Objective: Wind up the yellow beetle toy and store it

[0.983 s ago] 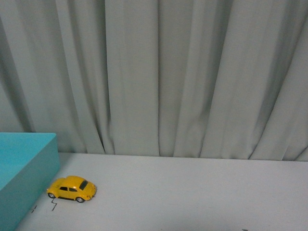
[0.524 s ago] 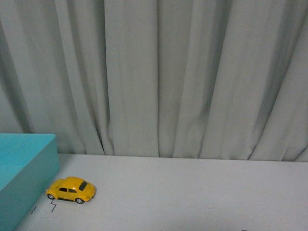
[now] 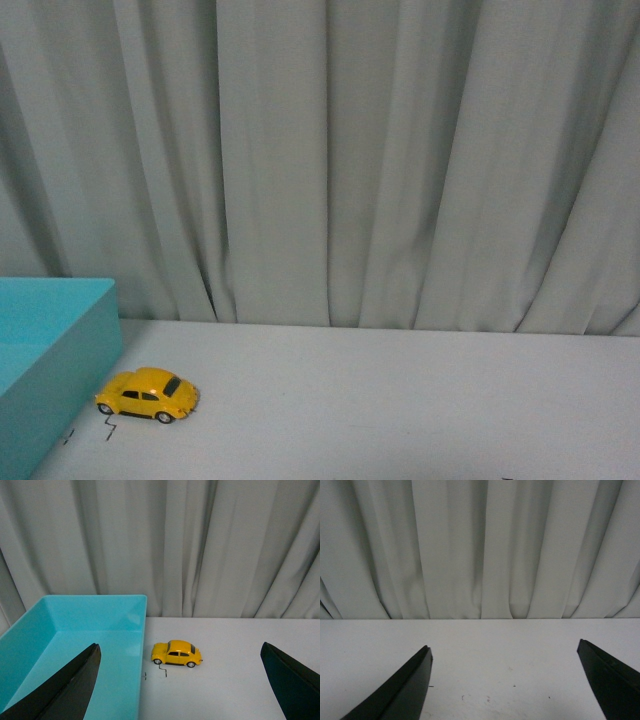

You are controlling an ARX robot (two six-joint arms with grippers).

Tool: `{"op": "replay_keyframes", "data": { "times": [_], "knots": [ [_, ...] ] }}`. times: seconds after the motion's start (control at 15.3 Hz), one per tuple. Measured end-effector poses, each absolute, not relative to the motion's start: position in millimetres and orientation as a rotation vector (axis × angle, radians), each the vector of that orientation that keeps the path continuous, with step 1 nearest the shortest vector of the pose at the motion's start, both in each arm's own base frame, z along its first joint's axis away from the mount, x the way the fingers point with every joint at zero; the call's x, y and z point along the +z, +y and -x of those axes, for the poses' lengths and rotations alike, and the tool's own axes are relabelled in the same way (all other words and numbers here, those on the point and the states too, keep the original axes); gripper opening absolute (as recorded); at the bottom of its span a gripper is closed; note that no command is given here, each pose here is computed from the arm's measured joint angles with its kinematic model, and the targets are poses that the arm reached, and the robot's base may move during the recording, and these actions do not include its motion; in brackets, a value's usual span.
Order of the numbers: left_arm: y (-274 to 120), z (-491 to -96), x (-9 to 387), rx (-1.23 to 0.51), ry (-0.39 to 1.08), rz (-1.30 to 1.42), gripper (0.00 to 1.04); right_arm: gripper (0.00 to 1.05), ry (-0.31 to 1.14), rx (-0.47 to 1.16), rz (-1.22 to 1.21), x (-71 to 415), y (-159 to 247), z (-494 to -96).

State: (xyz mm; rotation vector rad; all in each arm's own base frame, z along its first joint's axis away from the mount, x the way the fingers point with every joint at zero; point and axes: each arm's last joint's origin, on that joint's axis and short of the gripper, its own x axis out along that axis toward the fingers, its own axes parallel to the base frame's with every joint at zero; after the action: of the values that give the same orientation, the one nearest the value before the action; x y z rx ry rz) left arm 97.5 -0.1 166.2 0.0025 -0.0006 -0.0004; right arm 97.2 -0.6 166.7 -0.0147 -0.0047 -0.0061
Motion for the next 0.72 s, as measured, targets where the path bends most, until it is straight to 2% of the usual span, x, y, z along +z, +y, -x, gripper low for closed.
{"op": "replay_keyframes", "data": {
  "times": [0.07,0.13,0.2,0.26,0.33,0.39,0.52,0.72],
  "knots": [
    [0,-97,166,0.000,-0.001,-0.003,0.98,0.96,-0.005,-0.006,0.015,167,-1,-97],
    [0,-97,166,0.000,-0.001,-0.003,0.98,1.00,-0.004,-0.006,0.014,167,-1,-97],
    [0,-97,165,0.032,0.077,0.036,0.98,0.97,-0.004,-0.006,0.015,167,-1,-97],
    [-1,-98,169,0.157,0.316,0.110,0.98,0.98,-0.005,-0.007,0.014,167,-1,-97],
    [5,-107,183,0.311,0.409,0.226,0.98,0.98,-0.006,-0.004,0.014,167,0,-97],
    [11,-118,197,0.374,0.357,0.290,0.98,0.98,-0.004,-0.007,0.014,167,-1,-97],
    [16,-153,223,0.327,0.292,0.274,0.98,0.98,-0.005,-0.006,0.014,167,-1,-97],
    [26,-218,223,0.231,0.394,0.076,0.98,0.98,-0.004,-0.006,0.014,167,-1,-97]
  ]
}}
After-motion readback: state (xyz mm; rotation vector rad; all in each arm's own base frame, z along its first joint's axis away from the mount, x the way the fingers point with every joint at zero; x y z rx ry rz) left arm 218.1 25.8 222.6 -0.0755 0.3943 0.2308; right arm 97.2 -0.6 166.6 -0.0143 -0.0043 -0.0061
